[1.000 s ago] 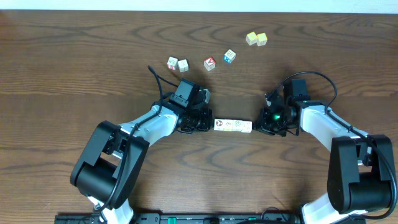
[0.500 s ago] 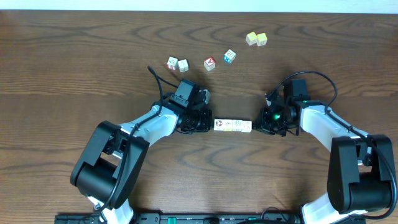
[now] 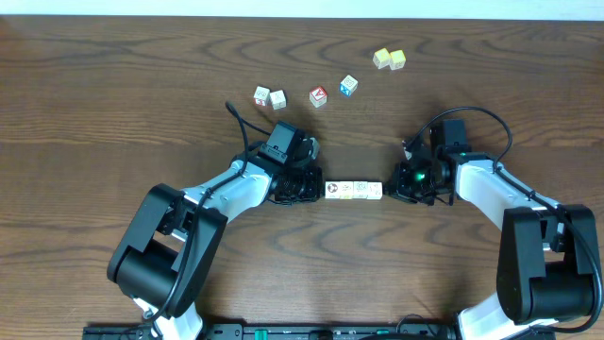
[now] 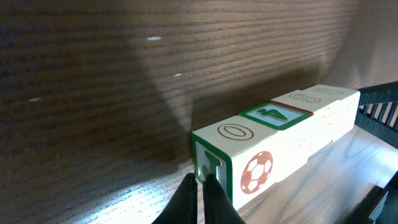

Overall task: Lift 4 blocks
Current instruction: 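Hold the row clamped between both grippers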

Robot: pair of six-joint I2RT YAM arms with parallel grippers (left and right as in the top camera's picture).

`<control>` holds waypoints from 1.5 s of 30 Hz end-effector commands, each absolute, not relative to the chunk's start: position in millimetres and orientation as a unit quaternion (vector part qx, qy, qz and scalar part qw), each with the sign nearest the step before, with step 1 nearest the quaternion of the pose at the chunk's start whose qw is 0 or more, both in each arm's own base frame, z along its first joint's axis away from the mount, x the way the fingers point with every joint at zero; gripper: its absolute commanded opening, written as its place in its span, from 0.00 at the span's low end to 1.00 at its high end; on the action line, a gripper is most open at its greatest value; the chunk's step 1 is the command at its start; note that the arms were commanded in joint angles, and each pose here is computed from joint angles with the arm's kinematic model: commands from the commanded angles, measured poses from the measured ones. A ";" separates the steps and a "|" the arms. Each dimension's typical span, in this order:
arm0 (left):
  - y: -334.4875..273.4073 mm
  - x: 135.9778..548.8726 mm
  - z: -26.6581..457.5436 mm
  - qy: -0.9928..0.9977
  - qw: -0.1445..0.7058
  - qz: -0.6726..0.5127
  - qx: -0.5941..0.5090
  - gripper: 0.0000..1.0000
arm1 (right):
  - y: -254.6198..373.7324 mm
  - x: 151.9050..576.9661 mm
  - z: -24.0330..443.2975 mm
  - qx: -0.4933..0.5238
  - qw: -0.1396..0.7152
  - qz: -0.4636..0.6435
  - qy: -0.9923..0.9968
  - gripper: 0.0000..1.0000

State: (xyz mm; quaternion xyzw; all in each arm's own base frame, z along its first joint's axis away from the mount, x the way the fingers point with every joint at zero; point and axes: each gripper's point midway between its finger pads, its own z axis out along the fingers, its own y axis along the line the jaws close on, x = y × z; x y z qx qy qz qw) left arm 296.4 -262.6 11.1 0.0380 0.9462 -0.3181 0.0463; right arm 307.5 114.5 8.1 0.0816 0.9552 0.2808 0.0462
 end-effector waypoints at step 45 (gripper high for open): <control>-271.1 290.4 27.3 0.937 0.047 -0.343 0.051 0.07 | 125.9 310.8 15.5 0.077 0.047 0.314 0.945 0.01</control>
